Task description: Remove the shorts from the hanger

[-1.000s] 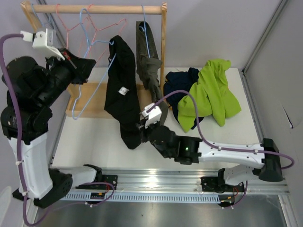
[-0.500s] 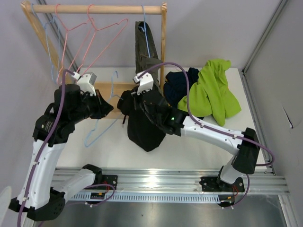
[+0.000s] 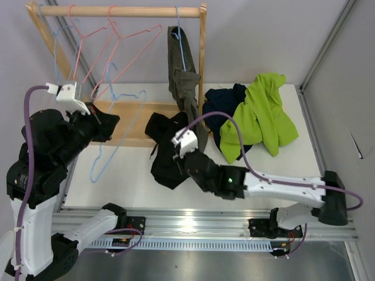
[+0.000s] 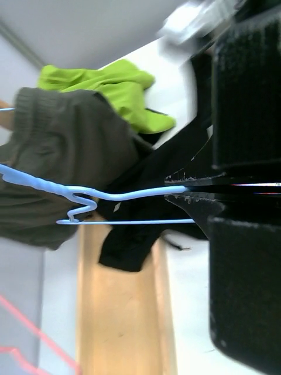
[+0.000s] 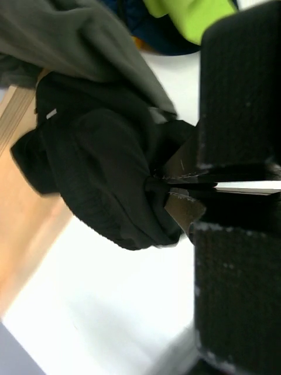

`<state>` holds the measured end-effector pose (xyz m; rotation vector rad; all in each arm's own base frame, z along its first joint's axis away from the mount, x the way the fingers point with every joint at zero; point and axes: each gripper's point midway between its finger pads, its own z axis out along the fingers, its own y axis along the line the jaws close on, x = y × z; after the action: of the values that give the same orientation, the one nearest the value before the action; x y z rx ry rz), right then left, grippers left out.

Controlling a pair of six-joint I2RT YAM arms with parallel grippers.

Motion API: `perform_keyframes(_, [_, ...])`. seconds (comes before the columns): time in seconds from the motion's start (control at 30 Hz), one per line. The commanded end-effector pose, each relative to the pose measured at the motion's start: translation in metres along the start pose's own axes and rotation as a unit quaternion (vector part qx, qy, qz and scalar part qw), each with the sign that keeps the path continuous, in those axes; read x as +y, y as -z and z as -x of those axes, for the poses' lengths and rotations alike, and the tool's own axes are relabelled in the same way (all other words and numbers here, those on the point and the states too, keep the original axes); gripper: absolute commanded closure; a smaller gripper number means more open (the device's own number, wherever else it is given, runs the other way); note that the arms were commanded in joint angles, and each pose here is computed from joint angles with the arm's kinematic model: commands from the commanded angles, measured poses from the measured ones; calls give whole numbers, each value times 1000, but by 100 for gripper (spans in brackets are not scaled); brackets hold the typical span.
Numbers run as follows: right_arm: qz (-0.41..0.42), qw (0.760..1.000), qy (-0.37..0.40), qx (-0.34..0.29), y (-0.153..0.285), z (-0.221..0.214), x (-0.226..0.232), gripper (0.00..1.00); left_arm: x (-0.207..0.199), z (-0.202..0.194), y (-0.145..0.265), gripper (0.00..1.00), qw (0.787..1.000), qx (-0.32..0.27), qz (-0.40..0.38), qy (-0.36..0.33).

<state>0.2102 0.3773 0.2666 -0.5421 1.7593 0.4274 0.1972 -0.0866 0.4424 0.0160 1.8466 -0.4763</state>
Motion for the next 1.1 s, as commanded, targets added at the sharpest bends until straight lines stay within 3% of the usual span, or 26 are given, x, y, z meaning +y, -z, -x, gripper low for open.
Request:
perform_keyframes(0.0, [-22, 993, -53, -102, 73, 80, -21, 100, 7, 27, -17, 100, 999, -37, 29, -24])
perform_keyframes(0.13, [-24, 985, -46, -163, 142, 142, -45, 100, 2, 37, -40, 100, 998, -48, 25, -24])
perform_keyframes(0.33, [-65, 970, -28, -231, 175, 240, -93, 100, -6, 51, -76, 100, 998, -47, 20, -21])
perform_keyframes(0.53, [-121, 958, 9, -259, 141, 304, -147, 100, -5, 67, -86, 100, 997, -65, 31, -30])
perform_keyframes(0.7, [-190, 935, 15, -300, 130, 358, -222, 100, 3, 62, -97, 100, 996, -60, 46, -44])
perform_keyframes(0.9, [-234, 916, 28, -326, 104, 379, -277, 100, 10, 54, -111, 100, 996, -49, 52, -50])
perform_keyframes(1.0, [-270, 908, 16, -321, 94, 365, -310, 100, 11, 54, -118, 100, 996, -46, 55, -51])
perform_keyframes(1.03, [-286, 915, 13, -284, 69, 333, -327, 100, 13, 54, -122, 100, 996, -45, 57, -51])
perform_keyframes(1.07, [-285, 909, -9, -304, 77, 332, -331, 100, 12, 58, -123, 100, 996, -48, 56, -48])
